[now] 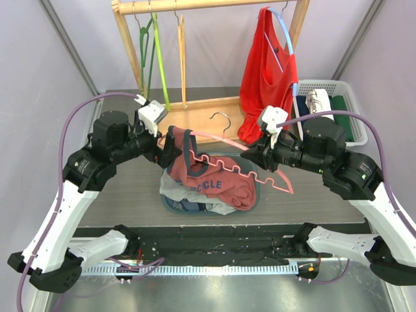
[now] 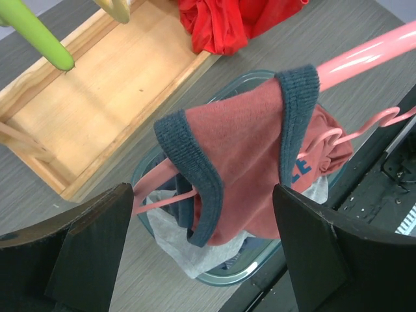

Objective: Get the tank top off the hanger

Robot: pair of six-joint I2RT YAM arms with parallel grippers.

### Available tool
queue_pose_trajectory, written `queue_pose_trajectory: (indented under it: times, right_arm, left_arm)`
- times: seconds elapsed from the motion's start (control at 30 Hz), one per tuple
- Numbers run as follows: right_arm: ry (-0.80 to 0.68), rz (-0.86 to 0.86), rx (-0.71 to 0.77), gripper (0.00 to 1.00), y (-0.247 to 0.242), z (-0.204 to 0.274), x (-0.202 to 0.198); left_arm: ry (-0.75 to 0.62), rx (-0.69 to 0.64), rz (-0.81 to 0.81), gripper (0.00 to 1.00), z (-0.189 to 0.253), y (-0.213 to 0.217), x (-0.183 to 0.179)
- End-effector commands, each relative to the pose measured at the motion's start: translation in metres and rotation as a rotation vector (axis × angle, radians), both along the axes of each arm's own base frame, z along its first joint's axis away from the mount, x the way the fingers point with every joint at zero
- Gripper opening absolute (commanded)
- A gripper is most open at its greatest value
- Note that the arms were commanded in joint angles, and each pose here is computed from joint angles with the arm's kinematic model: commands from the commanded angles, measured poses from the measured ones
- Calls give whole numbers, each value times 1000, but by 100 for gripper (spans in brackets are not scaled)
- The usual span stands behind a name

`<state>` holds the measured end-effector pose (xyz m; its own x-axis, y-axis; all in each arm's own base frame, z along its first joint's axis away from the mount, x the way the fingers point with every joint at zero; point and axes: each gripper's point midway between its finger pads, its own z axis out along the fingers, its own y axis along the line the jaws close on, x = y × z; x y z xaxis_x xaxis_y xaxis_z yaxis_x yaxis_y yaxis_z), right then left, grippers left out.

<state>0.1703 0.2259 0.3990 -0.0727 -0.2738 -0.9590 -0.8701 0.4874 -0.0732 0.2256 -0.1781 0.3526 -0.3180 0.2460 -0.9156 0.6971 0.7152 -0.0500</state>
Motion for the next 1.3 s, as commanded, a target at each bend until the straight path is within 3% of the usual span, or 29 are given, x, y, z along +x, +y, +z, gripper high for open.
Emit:
queue_pose_trajectory:
  times: [0.0, 0.17, 0.23, 0.27, 0.37, 0.57, 0.7, 0.73, 0.77, 0.8, 0.87, 1.0, 1.17, 1.27]
  right_arm:
    - [-80, 14, 110, 2, 4, 38, -1]
    - [-74, 14, 109, 1, 7, 36, 1]
    - [-75, 12, 110, 1, 7, 36, 2]
    - [-74, 11, 108, 1, 8, 35, 2]
    - [-77, 10, 110, 2, 8, 36, 3]
    - [-74, 0, 98, 1, 7, 33, 5]
    - [-72, -12, 88, 2, 4, 30, 6]
    - [-73, -14, 85, 2, 3, 28, 5]
    - [-69, -14, 84, 1, 3, 27, 5]
    - [-69, -15, 83, 1, 3, 26, 5]
    - [-67, -16, 83, 1, 2, 26, 5]
    - [-70, -20, 80, 2, 2, 25, 5]
    - [-184, -88, 97, 2, -13, 39, 14]
    - [-295, -146, 124, 2, -28, 52, 19]
  left_arm:
    - [-48, -106, -30, 91, 34, -15, 5]
    - [-6, -128, -70, 88, 30, -28, 4]
    - [5, -129, -85, 74, 27, -32, 4]
    - [5, -131, -96, 62, 28, -34, 2]
    - [8, -129, -105, 45, 26, -36, 2]
    - [-19, -122, -107, 21, 32, -33, 0]
    - [-47, -114, -95, 24, 37, -29, 0]
    - [-53, -116, -89, 30, 39, -27, 0]
    - [-57, -118, -89, 54, 40, -27, -1]
    - [-61, -121, -87, 63, 42, -26, -1]
    - [-61, -127, -90, 68, 44, -28, -1]
    - [-52, -145, -95, 71, 48, -30, -2]
    - [-24, -146, -101, 54, 40, -30, -7]
    - [-16, -129, -90, 53, 31, -27, -6]
